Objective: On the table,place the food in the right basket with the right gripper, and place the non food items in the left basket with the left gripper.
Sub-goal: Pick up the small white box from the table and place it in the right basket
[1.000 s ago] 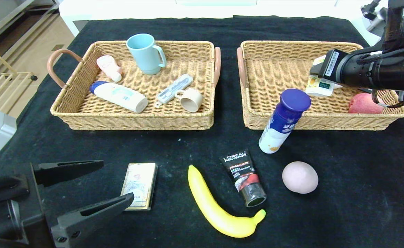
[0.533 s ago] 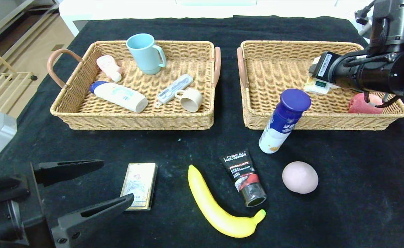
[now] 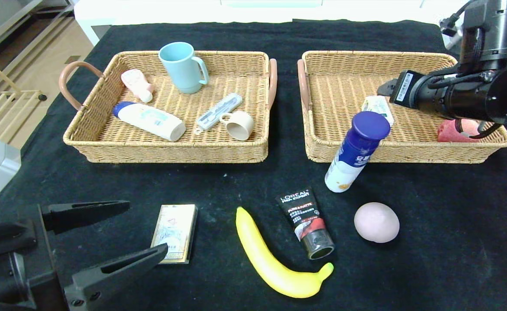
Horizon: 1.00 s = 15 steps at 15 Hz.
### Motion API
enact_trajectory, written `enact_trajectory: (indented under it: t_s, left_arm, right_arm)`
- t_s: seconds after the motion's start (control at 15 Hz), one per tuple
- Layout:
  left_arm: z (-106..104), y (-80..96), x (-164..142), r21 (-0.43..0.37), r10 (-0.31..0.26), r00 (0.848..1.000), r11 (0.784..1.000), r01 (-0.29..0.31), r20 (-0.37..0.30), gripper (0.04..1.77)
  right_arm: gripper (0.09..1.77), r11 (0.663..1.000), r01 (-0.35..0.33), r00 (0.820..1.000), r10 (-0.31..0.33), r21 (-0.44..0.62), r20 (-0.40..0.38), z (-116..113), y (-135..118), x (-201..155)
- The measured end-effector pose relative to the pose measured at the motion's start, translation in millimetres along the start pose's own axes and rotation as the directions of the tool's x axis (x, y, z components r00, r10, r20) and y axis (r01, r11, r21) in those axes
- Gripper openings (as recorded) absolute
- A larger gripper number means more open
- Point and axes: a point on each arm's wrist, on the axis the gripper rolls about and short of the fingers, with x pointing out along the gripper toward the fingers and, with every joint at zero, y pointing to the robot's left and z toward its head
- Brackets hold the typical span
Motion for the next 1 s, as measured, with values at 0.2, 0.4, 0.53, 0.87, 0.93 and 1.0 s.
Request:
enact_trajectory:
  t_s: [0.2, 0.4, 0.53, 0.87, 0.93, 1.0]
  left_arm:
    - [-0.5, 0.1, 0.4, 0.0, 0.0, 1.0, 1.0, 0.0, -0.002, 1.72]
    - [-0.7, 0.1, 0.6, 0.0, 0.001, 1.0, 1.0, -0.001, -0.003, 1.72]
    - [-0.9, 0.2, 0.8, 0.001, 0.0, 1.0, 1.0, 0.0, -0.004, 1.72]
    - [-1.1, 0.2, 1.3, 0.006, 0.0, 1.0, 1.0, 0.0, -0.007, 1.72]
    - [-1.2, 0.2, 1.3, 0.006, 0.0, 1.0, 1.0, 0.0, -0.007, 1.72]
    - [-1.1, 0.2, 1.2, 0.006, 0.0, 1.0, 1.0, 0.0, -0.007, 1.72]
  right_arm:
    - [1.5, 1.0, 0.003, 1.0, -0.003, -0.026, -0.008, -1.5, -2.1, -4.0]
    - [1.56, 0.998, 0.011, 0.999, -0.014, -0.063, -0.047, -3.3, -6.5, -16.7]
    - [1.6, 0.997, 0.012, 0.997, -0.018, -0.077, -0.079, -3.1, -9.7, -31.9]
    - [1.65, 0.985, -0.078, 0.988, 0.056, -0.152, -0.146, -13.9, -17.1, -78.0]
    - [1.66, 0.98, -0.105, 0.982, 0.075, -0.171, -0.172, -18.6, -19.5, -85.8]
    - [1.66, 0.973, -0.136, 0.975, 0.098, -0.185, -0.197, -22.1, -22.2, -94.4]
